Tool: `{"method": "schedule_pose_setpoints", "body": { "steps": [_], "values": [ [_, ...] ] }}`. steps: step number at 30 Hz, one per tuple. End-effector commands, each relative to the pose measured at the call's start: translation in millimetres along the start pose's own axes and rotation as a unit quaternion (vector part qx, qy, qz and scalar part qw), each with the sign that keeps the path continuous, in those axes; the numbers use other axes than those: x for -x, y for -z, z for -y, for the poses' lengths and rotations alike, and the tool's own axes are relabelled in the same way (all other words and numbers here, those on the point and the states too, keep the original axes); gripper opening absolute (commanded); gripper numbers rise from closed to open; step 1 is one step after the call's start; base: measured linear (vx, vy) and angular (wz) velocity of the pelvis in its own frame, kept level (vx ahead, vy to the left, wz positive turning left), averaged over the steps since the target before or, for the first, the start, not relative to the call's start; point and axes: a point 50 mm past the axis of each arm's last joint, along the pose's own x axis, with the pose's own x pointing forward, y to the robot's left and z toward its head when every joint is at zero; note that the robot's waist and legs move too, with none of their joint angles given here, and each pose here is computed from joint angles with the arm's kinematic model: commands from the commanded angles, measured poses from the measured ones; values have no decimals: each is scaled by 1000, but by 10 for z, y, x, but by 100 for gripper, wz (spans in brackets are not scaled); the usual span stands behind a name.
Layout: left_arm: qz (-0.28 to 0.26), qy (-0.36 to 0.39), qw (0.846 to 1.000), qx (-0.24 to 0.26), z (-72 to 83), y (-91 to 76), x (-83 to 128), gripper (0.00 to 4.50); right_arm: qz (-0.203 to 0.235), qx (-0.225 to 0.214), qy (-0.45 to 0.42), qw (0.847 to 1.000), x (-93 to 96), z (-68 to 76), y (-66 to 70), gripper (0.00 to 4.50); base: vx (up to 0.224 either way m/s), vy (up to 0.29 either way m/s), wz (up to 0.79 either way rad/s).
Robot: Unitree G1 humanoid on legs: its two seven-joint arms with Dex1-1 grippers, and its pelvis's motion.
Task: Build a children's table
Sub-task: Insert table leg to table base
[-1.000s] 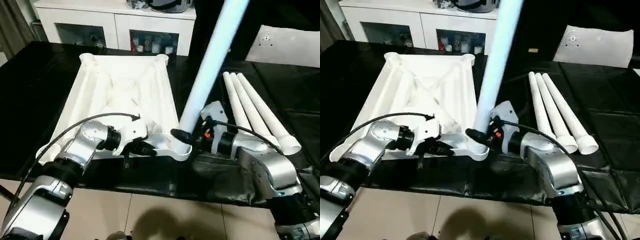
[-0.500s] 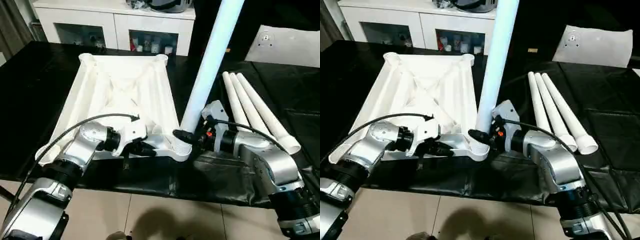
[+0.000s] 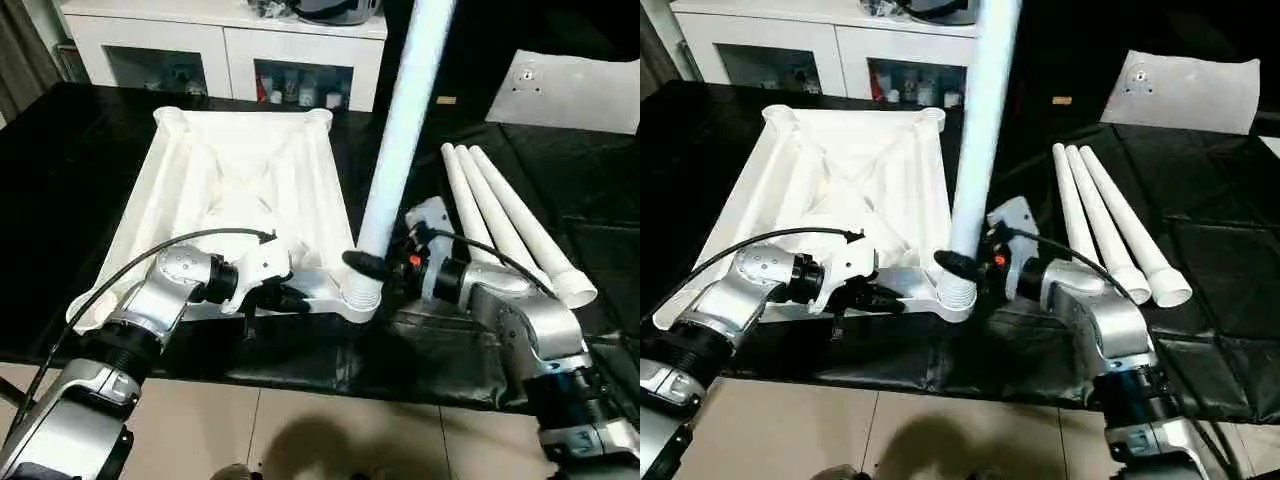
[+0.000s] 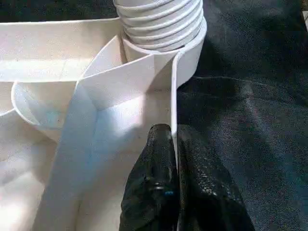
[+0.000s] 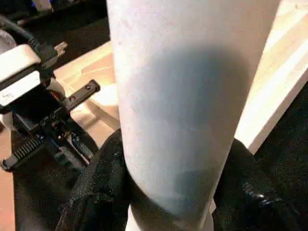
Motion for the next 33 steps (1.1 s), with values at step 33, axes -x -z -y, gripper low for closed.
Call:
{"method": "schedule_pose_setpoints", "body": {
  "steps": [33],
  "values": [
    [-9, -32, 999, -18, -72, -40, 68, 0, -100, 114, -39, 988, 85, -130, 418, 188, 0, 0, 0]
  ]
}}
